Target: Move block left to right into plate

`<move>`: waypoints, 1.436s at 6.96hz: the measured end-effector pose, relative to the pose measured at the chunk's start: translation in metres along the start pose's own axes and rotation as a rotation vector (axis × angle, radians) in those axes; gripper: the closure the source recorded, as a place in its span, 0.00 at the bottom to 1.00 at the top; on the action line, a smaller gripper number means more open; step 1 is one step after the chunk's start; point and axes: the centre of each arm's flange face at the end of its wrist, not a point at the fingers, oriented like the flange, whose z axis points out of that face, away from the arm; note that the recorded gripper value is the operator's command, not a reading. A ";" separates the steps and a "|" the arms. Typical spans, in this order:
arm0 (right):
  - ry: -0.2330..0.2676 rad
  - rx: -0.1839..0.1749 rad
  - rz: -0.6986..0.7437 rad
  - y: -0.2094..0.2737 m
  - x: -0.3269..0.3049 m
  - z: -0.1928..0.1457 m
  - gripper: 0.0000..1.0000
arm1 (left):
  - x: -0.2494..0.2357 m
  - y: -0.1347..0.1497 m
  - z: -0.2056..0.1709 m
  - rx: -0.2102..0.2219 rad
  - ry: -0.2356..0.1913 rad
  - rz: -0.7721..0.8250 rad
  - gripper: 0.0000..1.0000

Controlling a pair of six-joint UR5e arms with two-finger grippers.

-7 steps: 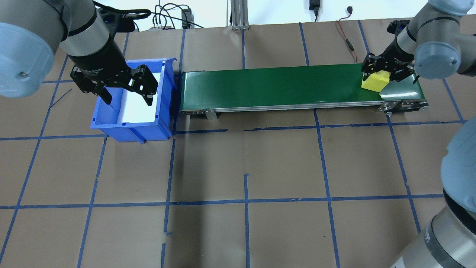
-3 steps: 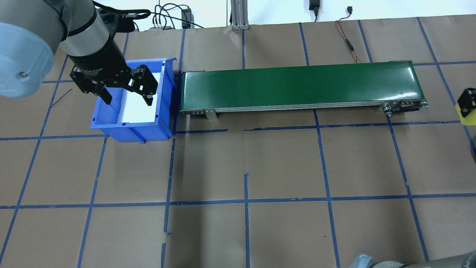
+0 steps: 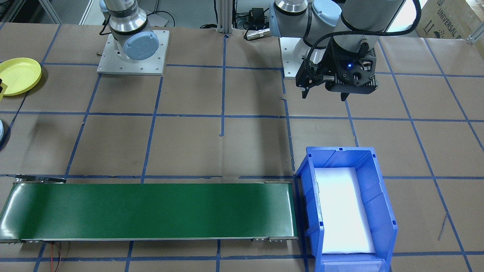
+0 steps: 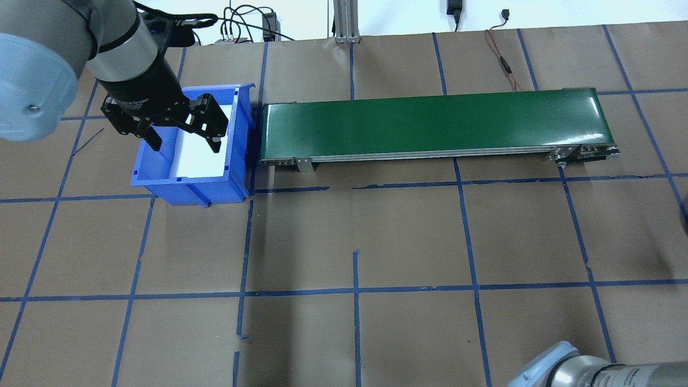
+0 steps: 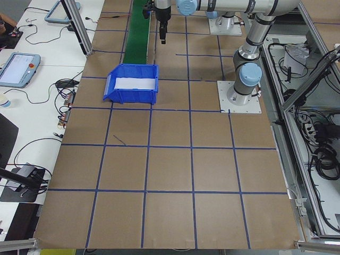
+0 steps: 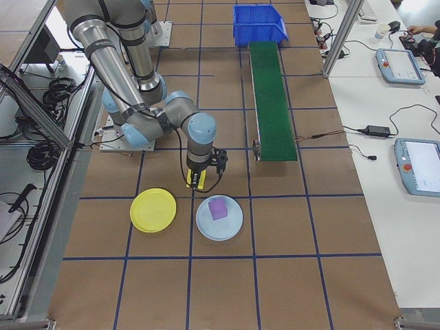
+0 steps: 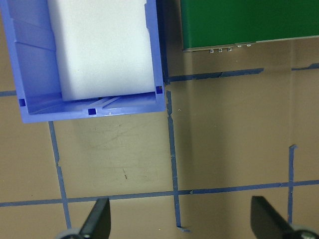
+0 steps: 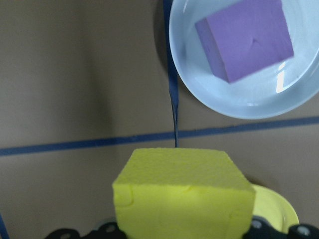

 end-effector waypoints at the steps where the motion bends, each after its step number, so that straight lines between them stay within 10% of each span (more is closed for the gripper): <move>1: -0.026 -0.004 0.029 0.033 0.027 0.015 0.70 | 0.000 0.000 0.000 0.000 0.000 0.000 0.00; 3: -0.065 0.000 0.086 0.087 0.064 0.044 0.62 | 0.000 0.000 0.000 0.000 0.000 0.000 0.00; 5: -0.116 0.025 0.103 0.094 0.073 0.074 0.01 | 0.000 0.000 0.000 0.000 0.000 0.000 0.00; 8: -0.143 0.017 0.144 0.089 0.080 0.085 0.00 | 0.000 -0.001 -0.001 0.005 0.000 -0.001 0.00; 10: -0.076 0.016 0.149 0.058 0.061 0.029 0.00 | -0.001 -0.002 -0.002 0.014 0.000 0.000 0.00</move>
